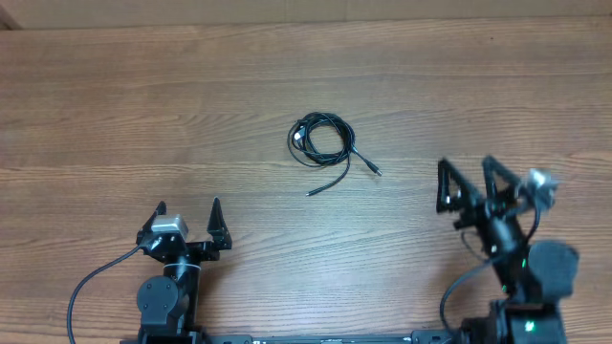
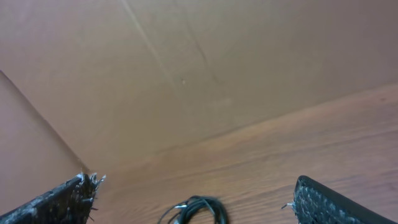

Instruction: Untangle cables

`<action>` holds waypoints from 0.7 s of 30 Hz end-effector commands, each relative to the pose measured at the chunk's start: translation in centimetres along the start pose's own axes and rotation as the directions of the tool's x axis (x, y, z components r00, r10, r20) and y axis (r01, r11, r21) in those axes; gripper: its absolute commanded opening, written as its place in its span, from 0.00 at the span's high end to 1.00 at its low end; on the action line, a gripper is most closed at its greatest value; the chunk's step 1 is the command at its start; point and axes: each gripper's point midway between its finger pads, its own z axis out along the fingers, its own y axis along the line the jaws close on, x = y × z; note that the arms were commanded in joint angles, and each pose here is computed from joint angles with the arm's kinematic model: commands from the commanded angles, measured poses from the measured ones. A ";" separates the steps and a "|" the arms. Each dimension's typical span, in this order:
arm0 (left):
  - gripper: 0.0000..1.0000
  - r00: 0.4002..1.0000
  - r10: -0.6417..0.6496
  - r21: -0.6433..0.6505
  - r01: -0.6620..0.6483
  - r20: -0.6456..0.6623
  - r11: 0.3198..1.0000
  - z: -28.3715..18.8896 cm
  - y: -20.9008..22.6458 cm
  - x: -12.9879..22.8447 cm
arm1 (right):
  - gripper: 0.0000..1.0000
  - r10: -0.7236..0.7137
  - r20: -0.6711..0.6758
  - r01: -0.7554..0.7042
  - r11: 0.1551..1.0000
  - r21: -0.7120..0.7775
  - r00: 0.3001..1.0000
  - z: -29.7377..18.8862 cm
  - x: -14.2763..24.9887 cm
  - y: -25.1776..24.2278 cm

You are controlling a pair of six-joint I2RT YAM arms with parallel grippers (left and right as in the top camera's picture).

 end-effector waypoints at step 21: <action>0.00 0.999 0.048 0.008 -0.048 0.006 0.999 0.0 -0.1 0.0 | 0.00 0.151 -0.688 -0.012 0.979 0.202 0.710 7.6 0.0 0.4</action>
